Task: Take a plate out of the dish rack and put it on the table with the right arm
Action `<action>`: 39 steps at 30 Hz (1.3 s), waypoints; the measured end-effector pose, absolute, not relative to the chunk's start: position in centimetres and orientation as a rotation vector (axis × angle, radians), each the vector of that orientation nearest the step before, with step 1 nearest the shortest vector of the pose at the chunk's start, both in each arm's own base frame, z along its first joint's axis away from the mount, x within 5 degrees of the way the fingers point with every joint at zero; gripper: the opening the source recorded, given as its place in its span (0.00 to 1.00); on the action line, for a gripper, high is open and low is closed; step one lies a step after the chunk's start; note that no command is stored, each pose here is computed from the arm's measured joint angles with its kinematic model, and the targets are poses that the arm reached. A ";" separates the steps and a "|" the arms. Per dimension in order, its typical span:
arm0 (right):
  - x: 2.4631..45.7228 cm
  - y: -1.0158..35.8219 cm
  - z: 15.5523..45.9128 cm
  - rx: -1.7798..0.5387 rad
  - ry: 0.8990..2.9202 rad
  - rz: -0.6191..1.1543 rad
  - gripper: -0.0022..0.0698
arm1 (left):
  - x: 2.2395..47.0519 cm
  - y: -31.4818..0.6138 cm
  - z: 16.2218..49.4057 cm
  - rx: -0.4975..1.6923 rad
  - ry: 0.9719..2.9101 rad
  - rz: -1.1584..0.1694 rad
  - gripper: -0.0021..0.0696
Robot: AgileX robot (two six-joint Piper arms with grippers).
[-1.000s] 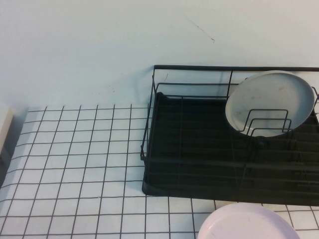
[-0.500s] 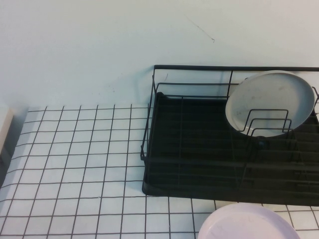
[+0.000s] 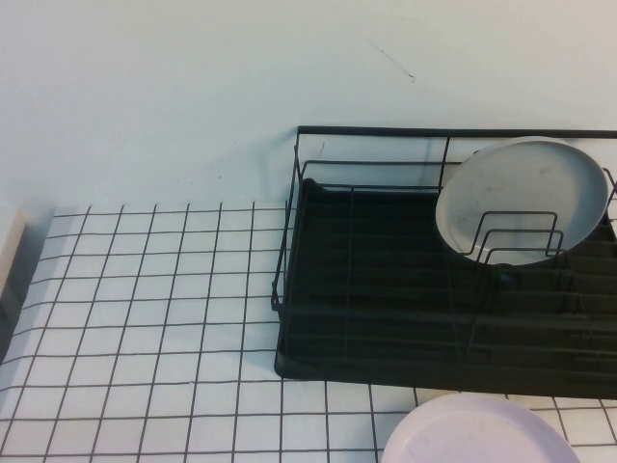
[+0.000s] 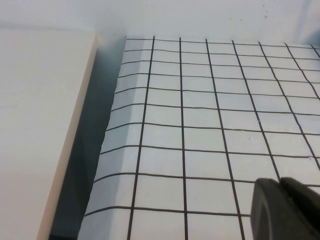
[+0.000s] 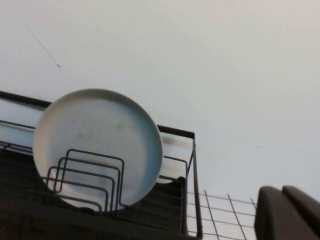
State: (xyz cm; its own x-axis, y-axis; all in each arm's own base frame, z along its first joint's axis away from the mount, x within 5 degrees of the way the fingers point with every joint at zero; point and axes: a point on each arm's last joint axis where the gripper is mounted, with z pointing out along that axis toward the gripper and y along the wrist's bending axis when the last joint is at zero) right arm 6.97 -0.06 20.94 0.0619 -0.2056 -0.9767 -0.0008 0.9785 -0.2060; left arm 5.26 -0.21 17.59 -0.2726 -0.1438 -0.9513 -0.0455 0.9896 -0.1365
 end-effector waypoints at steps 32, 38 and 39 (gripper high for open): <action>5.1 -0.9 17.0 0.001 1.906 -0.221 0.03 | 5.3 -0.2 17.6 -0.138 1.846 -0.095 0.02; 5.1 -0.9 17.0 0.001 1.907 -0.220 0.03 | 5.3 -0.2 17.6 -0.138 1.846 -0.095 0.02; 5.1 -0.9 17.0 0.001 1.907 -0.220 0.03 | 5.3 -0.2 17.6 -0.138 1.846 -0.095 0.02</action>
State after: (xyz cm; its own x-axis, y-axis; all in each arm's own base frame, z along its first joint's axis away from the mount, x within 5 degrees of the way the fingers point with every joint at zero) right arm 5.08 -0.88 16.96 -0.3421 -0.1073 -0.9335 0.1085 0.9823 -0.1527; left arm 5.25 -0.21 17.59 -0.2721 -0.1437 -0.9515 -0.0455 0.9896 -0.1365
